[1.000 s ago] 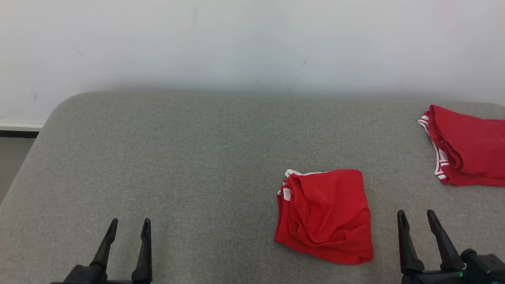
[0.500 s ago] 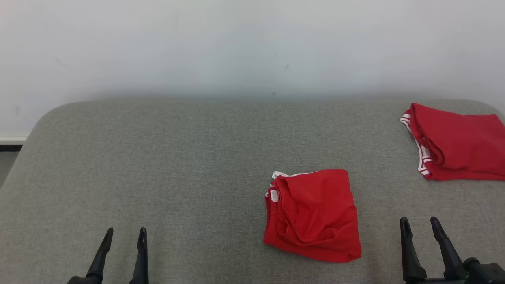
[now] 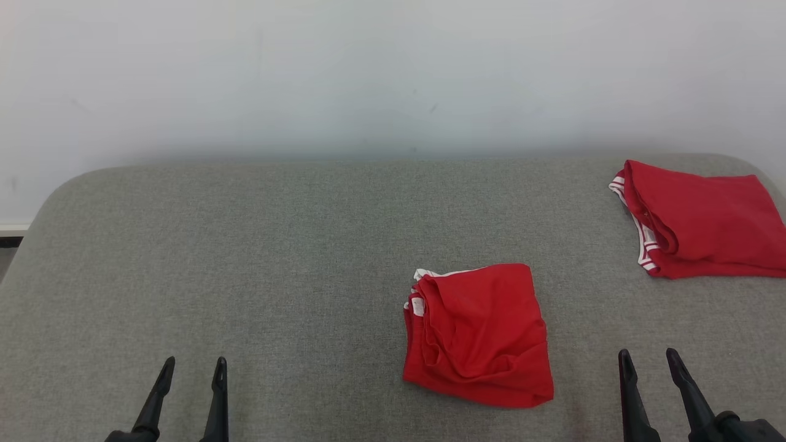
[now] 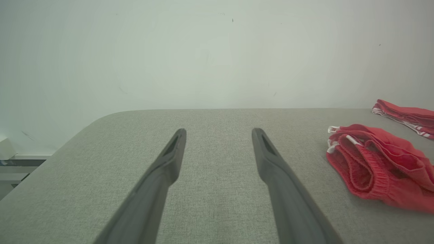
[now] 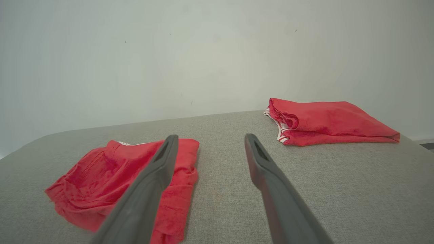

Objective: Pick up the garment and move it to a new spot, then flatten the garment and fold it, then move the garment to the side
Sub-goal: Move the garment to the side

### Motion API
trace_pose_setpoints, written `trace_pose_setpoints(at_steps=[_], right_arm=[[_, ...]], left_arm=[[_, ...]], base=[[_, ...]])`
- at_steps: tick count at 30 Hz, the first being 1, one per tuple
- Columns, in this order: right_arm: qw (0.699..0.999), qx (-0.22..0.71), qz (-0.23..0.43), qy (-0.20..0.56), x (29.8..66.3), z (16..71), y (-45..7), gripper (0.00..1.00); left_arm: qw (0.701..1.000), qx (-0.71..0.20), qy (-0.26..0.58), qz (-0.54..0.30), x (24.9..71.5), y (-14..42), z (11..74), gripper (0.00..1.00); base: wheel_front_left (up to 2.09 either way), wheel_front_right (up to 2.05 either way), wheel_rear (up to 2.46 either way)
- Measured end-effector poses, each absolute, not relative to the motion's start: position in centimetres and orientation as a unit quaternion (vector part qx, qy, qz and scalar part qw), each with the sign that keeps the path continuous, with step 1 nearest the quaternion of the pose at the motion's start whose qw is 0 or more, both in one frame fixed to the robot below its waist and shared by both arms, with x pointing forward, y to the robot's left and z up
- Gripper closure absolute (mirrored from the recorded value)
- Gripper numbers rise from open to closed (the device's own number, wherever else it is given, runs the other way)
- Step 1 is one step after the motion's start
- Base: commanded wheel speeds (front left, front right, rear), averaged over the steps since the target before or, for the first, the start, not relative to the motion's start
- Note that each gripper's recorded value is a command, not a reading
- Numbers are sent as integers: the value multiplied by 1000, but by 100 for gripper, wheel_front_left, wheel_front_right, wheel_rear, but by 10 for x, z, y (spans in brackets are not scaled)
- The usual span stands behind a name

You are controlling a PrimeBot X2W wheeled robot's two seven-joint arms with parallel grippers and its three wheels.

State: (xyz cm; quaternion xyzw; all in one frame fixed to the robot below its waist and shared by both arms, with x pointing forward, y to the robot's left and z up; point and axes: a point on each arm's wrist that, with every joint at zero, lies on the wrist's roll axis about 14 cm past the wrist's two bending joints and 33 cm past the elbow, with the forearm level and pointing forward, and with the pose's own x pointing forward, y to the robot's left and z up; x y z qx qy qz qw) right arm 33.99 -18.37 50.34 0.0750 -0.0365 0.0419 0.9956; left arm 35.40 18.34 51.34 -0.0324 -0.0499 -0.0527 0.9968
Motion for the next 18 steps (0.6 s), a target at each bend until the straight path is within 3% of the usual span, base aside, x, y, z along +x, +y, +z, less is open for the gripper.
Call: trace_pose_setpoints(at_steps=[18], right_arm=[[996,70,44,-23,340,497,-182,0]], left_arm=[[997,-28,-41,-51,353,188,509,0]], base=[[0,0,0]])
